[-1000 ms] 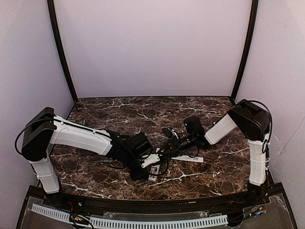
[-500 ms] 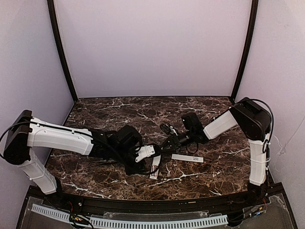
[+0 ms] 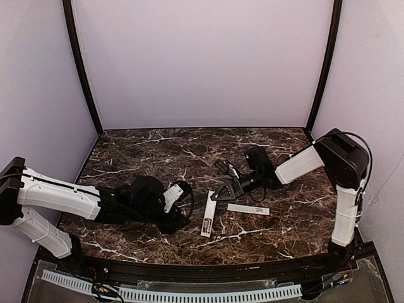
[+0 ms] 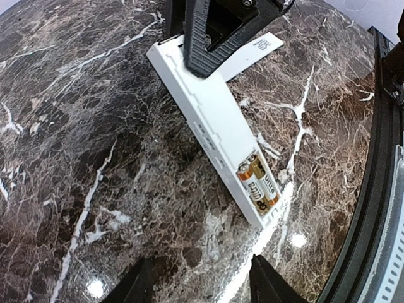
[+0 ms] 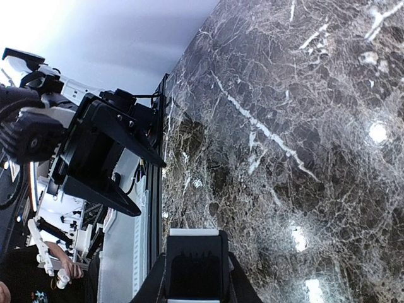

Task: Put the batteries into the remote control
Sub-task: Adjust the battery in the battery compartment.

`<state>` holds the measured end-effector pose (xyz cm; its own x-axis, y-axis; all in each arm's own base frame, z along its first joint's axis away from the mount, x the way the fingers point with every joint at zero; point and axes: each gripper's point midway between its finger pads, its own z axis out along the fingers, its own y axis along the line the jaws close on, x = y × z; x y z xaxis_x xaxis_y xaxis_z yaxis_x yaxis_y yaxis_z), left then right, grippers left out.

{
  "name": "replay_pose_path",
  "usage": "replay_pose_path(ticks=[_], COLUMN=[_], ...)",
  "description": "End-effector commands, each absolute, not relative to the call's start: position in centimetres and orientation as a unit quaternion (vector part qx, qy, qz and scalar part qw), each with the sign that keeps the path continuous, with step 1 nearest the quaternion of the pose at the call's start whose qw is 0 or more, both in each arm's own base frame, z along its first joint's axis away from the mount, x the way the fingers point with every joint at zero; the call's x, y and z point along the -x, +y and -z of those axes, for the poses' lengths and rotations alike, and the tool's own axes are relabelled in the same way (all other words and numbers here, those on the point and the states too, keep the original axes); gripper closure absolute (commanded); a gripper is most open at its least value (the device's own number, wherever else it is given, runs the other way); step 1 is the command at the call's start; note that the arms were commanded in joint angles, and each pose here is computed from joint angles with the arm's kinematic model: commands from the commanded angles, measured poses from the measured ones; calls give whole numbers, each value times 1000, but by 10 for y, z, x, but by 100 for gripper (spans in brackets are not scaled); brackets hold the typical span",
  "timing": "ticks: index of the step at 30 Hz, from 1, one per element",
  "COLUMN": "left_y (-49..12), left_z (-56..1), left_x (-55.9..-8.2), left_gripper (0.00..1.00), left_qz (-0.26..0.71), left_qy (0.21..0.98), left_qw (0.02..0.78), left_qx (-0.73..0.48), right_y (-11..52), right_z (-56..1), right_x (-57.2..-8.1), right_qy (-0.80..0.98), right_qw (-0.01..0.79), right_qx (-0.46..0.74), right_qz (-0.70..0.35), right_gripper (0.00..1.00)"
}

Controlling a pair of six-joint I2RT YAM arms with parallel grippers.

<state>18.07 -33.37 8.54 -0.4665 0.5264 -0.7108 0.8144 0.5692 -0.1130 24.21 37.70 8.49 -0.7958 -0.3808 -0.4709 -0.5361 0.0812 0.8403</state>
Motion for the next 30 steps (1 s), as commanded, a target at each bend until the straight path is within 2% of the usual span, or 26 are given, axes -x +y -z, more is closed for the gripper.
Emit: replay_pose_path(ticks=[1,5,9,13,30], left_y=[-331,-326,-330,-339,-361], left_z=[-108,-101,-96,-91,-60], left_x=[-183,-180,-173,-165,-177], left_gripper=[46,44,34,32,34], left_qz=[273,266,275,275,232], left_qy=[821,823,813,801,836], left_qw=[365,368,380,394,390], left_qx=[-342,-342,-344,-357,-308], right_y=[384,390,392,393,394], right_z=[-93,-95,-95,-97,-93], right_x=[-241,-237,-235,-233,-236], right_qy=[711,711,714,713,728], right_qw=[135,156,175,189,188], right_qx=[374,402,418,429,423], right_qz=[-580,-555,-534,-522,-506], right_gripper=[100,100,100,100,100])
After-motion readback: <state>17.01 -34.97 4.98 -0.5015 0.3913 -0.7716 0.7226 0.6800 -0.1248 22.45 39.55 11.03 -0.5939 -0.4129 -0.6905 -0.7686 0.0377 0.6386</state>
